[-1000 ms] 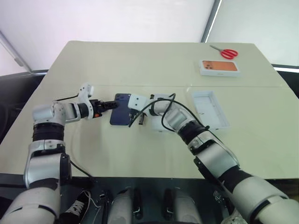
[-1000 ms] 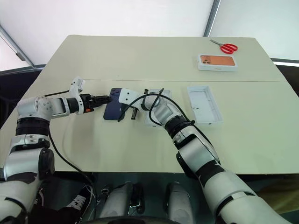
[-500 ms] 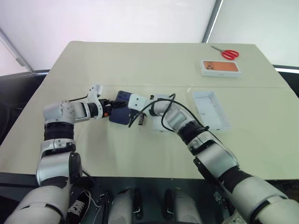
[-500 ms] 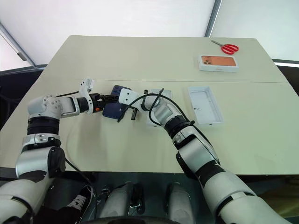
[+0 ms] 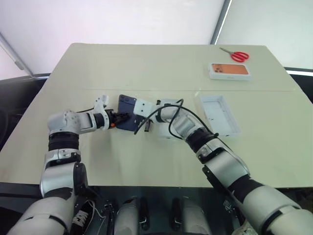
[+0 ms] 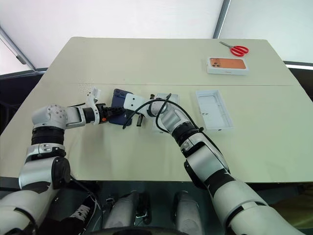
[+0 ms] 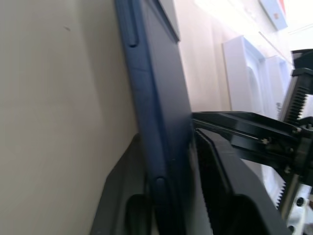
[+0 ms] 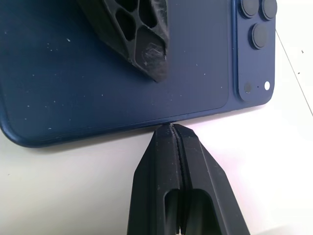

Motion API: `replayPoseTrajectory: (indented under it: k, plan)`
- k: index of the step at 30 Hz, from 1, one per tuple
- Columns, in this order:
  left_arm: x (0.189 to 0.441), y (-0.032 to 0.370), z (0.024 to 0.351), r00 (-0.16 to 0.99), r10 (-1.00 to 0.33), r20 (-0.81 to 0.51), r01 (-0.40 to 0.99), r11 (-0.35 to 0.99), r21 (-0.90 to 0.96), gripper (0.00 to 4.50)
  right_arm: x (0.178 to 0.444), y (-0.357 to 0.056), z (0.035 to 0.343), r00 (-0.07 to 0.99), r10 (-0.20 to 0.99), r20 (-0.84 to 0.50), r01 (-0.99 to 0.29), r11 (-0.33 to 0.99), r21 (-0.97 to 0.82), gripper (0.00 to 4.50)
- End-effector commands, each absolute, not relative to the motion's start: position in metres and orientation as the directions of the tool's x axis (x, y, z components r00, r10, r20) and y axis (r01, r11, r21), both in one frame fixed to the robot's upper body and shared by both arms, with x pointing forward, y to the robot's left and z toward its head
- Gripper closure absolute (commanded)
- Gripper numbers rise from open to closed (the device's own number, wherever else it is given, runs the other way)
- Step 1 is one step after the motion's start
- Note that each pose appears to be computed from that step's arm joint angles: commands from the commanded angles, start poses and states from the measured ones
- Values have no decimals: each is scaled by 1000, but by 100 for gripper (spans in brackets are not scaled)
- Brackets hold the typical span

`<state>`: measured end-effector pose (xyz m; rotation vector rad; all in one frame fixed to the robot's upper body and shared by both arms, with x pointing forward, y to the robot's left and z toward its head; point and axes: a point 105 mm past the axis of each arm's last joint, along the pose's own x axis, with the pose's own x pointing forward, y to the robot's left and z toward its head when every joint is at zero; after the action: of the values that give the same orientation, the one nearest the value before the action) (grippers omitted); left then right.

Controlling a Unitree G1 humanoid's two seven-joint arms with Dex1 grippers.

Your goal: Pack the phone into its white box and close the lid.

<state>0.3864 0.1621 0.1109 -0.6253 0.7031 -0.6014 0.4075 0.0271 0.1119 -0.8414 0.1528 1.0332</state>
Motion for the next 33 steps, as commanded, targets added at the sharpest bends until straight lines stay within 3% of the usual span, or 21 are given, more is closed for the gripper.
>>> replayPoseTrajectory:
  k: [1,3,8,13,20,23,26,27,30,33]
  plan:
    - [374,156,89,554,-700,-449,229,648,-726,284,406,32,120,534,715,-452,-792,236,-563,450]
    - [373,157,88,556,-698,-451,219,646,-731,284,406,31,119,533,715,-452,-793,236,-561,450]
    - [373,158,83,565,-689,-453,197,647,-737,448,406,29,117,536,712,-454,-792,237,-563,450]
    - [373,158,84,578,-688,-439,196,639,-744,448,406,29,120,537,723,-434,-785,240,-571,450]
    - [381,163,111,673,-692,-259,238,535,-811,448,398,30,163,471,855,-216,-846,368,-387,450]
    - [384,165,127,711,-683,-170,294,508,-810,450,390,18,174,412,896,-168,-893,361,-268,363]
    - [383,163,134,719,-682,-133,322,497,-806,450,385,9,176,403,899,-169,-898,353,-263,210]
    - [383,163,139,728,-677,-110,343,498,-797,450,377,5,178,367,915,-165,-915,324,-239,144]
    - [386,167,150,763,-643,-67,391,541,-744,450,344,-16,175,216,956,-199,-963,175,-203,6]
    - [386,166,158,774,-633,-26,421,544,-726,450,333,-51,165,230,931,-284,-959,167,-229,6]
